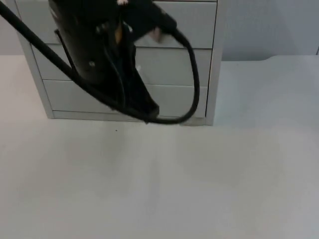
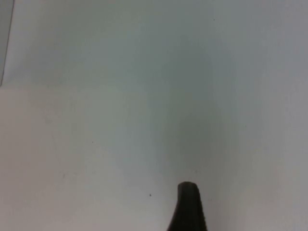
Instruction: Open the drawer with the left hand, place the block into the drawer with the right hand, then close the drawer with the left hand.
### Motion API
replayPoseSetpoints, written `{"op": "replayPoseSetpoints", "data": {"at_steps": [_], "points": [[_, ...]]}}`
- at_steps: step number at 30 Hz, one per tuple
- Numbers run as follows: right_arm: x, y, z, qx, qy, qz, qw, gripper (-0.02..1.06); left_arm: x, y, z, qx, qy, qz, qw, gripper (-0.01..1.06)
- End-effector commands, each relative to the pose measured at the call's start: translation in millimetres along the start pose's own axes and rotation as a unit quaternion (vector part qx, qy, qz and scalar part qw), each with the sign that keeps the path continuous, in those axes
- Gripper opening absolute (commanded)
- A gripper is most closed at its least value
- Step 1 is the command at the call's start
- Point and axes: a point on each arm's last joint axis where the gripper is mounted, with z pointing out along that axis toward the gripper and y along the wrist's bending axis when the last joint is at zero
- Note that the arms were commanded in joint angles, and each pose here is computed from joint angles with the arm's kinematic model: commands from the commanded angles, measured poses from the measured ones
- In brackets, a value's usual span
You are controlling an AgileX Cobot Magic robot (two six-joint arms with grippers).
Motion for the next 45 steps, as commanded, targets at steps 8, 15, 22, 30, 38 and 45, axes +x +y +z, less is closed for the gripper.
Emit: {"op": "replayPoseSetpoints", "data": {"at_steps": [8, 15, 22, 30, 38, 45], "points": [[0, -1, -1, 0.002, -0.006, -0.005, 1.0, 0.59, 12, 16, -68, -0.002, -0.055, -0.03, 0.998, 0.0], [0, -1, -1, 0.001, -0.007, -0.005, 1.0, 0.59, 22, 32, -103, -0.02, -0.1, -0.048, 0.994, 0.0], [-1, 0, -1, -0.001, -0.009, -0.008, 0.9999, 0.59, 41, 76, -110, -0.035, -0.096, -0.117, 0.988, 0.0], [-2, 21, -1, -0.032, -0.024, -0.07, 0.9967, 0.59, 90, 138, -131, -0.008, -0.122, -0.243, 0.962, 0.0], [-2, 24, -1, -0.037, -0.026, -0.077, 0.996, 0.59, 126, 163, -161, -0.056, -0.152, -0.318, 0.934, 0.0], [-2, 24, -2, -0.038, -0.029, -0.077, 0.9959, 0.59, 154, 143, -159, -0.072, -0.178, -0.34, 0.921, 0.0]]}}
